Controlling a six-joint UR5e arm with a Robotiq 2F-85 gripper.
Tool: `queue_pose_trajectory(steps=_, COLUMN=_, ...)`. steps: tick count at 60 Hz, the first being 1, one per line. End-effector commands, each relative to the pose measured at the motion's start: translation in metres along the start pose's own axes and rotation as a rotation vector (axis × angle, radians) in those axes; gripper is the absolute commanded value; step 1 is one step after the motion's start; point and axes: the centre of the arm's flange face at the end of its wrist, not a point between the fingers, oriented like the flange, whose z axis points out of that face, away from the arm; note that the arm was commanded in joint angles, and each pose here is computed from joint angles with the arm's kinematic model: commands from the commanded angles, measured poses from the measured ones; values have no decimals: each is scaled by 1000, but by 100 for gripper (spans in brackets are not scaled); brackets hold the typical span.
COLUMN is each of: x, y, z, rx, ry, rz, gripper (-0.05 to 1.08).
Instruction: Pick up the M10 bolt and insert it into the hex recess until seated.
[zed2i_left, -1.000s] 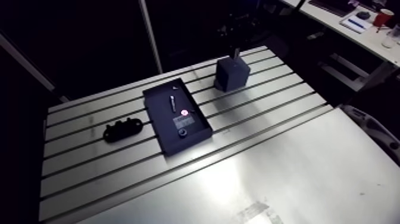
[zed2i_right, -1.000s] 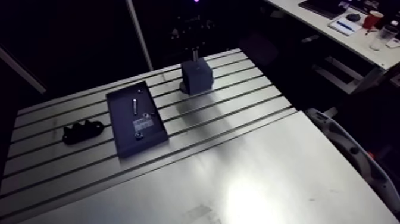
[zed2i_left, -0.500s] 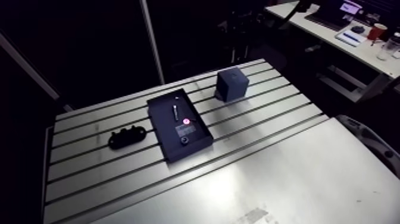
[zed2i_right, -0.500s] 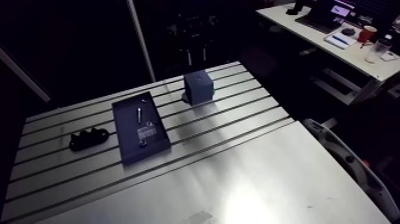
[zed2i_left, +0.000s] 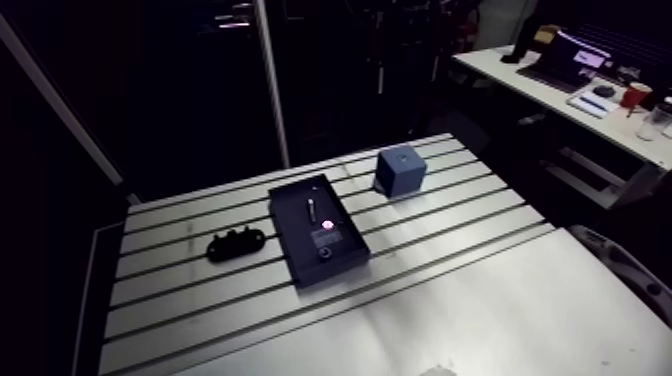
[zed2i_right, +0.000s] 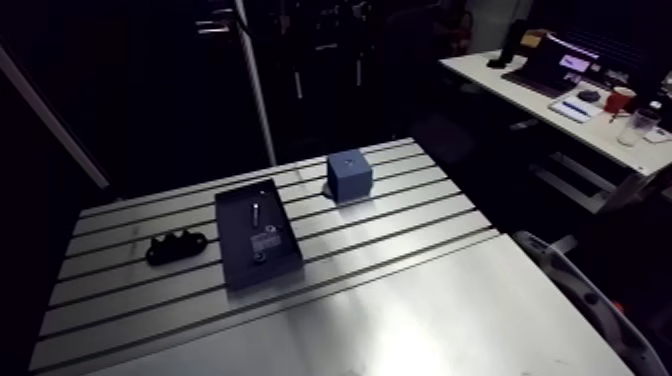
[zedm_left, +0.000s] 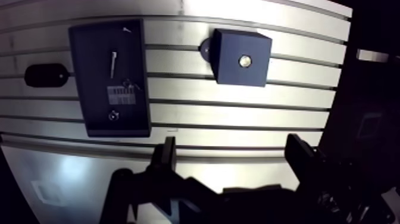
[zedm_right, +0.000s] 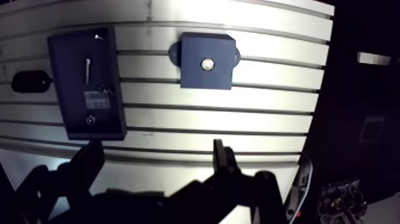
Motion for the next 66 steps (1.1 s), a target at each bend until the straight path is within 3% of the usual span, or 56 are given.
queue_pose_trajectory(steps=1, x=-26, y=-82, z=-47, rx=0, ry=-9, rz=55, gripper=0)
queue_pose_trajectory(steps=4, x=-33, y=-105, z=-54, rx=-6, ry=-11, rz=51, gripper=0)
queue_pose_trajectory(steps=11, x=-47, y=-121, z=-62, rx=-9, ry=-10, rz=40, gripper=0)
queue_pose_trajectory(steps=19, x=-80, y=-133, z=-86, rx=-16, ry=40, rz=29, gripper=0)
queue_pose_trajectory(steps=26, x=-94, y=-141, z=-92, rx=-15, ry=53, rz=17, gripper=0)
queue_pose_trajectory(steps=29, x=-101, y=-146, z=-95, rx=-7, ry=62, rz=10, gripper=0)
queue_pose_trajectory(steps=36, x=-105, y=-147, z=-99, rx=-7, ry=64, rz=10, gripper=1)
queue_pose_trajectory(steps=48, x=-107, y=-147, z=-86, rx=26, ry=31, rz=21, gripper=1)
queue_pose_trajectory(steps=58, x=-106, y=-147, z=-83, rx=25, ry=27, rz=24, gripper=1)
queue_pose_trajectory(steps=66, x=-102, y=-145, z=-95, rx=17, ry=71, rz=30, gripper=1)
